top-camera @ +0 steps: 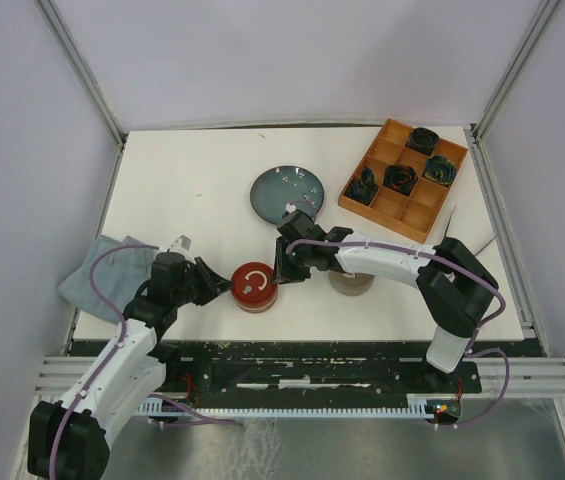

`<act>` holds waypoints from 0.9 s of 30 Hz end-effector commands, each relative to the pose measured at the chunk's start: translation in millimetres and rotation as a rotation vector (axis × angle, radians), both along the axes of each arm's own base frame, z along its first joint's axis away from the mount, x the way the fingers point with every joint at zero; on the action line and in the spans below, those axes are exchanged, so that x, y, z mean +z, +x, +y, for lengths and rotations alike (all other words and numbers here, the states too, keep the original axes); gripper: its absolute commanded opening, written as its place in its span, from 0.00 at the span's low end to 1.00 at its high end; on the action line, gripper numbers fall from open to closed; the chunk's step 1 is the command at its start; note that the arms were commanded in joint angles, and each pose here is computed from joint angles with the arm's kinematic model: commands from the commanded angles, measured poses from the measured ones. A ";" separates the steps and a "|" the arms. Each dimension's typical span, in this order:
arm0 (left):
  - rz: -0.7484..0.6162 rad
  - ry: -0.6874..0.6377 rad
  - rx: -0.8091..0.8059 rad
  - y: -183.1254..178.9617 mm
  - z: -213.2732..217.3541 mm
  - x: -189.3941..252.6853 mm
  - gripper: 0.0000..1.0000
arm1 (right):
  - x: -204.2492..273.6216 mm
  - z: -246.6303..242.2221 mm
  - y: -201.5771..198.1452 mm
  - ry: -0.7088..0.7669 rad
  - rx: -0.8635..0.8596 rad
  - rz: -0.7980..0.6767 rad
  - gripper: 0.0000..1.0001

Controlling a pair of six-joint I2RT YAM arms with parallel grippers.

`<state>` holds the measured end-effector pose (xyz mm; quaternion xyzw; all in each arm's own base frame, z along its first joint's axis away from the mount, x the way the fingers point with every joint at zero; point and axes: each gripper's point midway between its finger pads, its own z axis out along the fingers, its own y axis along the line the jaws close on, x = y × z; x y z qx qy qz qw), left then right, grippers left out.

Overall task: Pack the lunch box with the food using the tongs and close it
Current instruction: Close the box lid on the packing box.

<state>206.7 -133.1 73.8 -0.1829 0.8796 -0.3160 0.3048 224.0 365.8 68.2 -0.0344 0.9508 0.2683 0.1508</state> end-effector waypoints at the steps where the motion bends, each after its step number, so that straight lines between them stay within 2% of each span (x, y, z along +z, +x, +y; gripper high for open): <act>1: -0.003 -0.027 0.017 -0.1 -2.2 -1.3 0.23 | 3.3 0.8 -3.1 0.001 0.008 -0.009 0.33; 4: -0.012 -0.035 0.014 -0.4 -3.6 1.5 0.31 | 0.8 -3.2 -5.0 -0.013 0.005 -0.004 0.34; 9: -0.029 -0.065 0.026 -0.1 -5.1 11.9 0.45 | 11.7 0.1 -7.6 0.031 0.004 -0.004 0.40; 12: -0.030 -0.067 0.036 -1.0 -3.9 14.4 0.49 | 17.3 3.9 -7.3 0.054 0.003 -0.002 0.45; 20: -0.013 -0.090 0.039 -5.0 -5.7 12.7 0.51 | 19.4 13.9 -11.1 0.121 0.003 0.026 0.51; 27: 0.033 -0.129 0.034 -14.3 -10.2 1.2 0.43 | 0.4 5.4 -22.3 0.099 -0.010 0.080 0.52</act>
